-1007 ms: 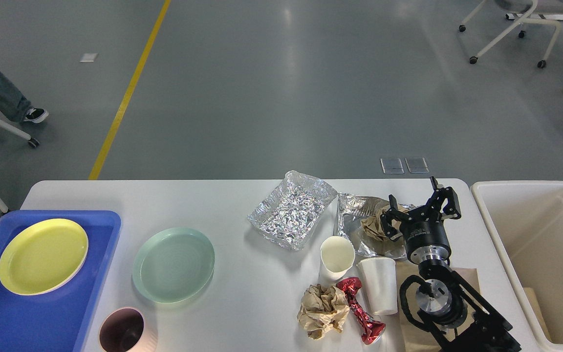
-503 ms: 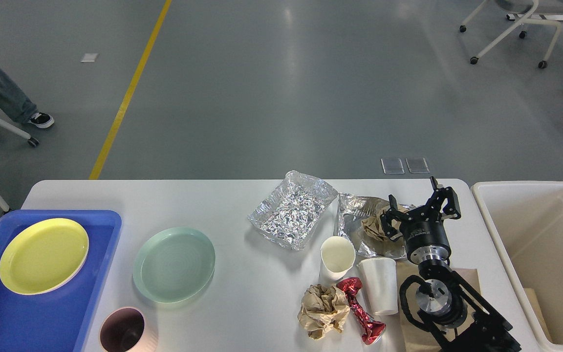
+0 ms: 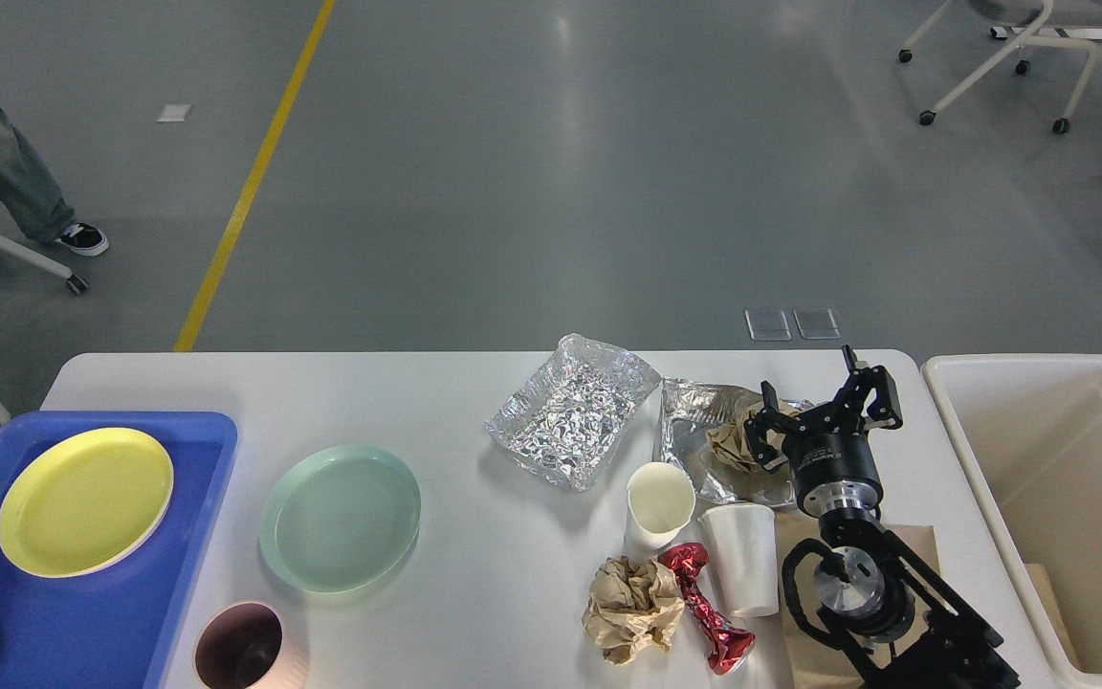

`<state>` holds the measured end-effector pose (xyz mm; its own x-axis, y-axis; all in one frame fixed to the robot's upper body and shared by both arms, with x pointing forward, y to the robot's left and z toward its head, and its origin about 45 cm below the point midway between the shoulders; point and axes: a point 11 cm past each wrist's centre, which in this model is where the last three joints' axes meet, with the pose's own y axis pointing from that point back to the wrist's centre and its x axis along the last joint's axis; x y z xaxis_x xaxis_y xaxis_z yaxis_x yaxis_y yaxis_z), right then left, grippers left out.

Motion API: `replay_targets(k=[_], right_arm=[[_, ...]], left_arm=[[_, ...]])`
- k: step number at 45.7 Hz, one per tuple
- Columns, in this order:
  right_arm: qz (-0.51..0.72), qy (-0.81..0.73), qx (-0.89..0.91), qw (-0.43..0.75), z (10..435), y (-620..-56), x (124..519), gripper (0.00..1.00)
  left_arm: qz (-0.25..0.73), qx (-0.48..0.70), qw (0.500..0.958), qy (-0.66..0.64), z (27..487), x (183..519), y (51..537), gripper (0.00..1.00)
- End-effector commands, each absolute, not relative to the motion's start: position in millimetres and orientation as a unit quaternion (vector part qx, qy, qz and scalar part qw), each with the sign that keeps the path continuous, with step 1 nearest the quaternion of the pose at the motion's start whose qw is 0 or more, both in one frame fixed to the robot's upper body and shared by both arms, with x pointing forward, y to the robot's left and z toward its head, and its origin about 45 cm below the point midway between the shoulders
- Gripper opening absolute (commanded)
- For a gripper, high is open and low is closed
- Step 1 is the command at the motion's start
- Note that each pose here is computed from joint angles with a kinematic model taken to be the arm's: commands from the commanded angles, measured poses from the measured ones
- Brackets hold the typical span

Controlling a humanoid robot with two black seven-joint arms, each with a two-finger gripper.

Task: Tidy desktop
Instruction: 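Release the cup and withdraw the left gripper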

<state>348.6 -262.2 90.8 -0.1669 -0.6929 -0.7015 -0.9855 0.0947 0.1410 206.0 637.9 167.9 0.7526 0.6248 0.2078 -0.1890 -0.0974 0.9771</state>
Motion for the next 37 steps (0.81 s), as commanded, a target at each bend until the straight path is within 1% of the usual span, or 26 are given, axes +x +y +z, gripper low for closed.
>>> replay_targets(k=[1,11,17,23,29,37], right_arm=[[0.306,0.7,-0.599,0.24,90.7,-262.3,348.5,1.0],[0.305,0.7,-0.599,0.24,91.3,-262.1,349.1,1.0],[0.305,0.7,-0.6,0.24,91.3,-262.1,349.1,1.0],[0.306,0.7,-0.6,0.239,90.6,-262.1,348.5,1.0],[0.306,0.7,-0.6,0.239,90.6,-262.1,348.5,1.0],[0.305,0.7,-0.599,0.239,90.8,-262.2,348.5,1.0]], left_arm=[[0.308,0.672,0.652,0.166,166.9,204.8,636.9,0.95],[0.294,0.666,0.66,0.185,162.9,197.4,629.9,0.96],[0.292,0.664,0.66,0.198,183.2,204.2,631.1,0.96],[0.271,0.669,0.659,0.21,213.6,220.9,625.3,0.96],[0.252,0.675,0.655,0.226,256.7,238.3,616.4,0.96],[0.255,0.691,0.655,0.169,303.9,283.8,596.9,0.96]])
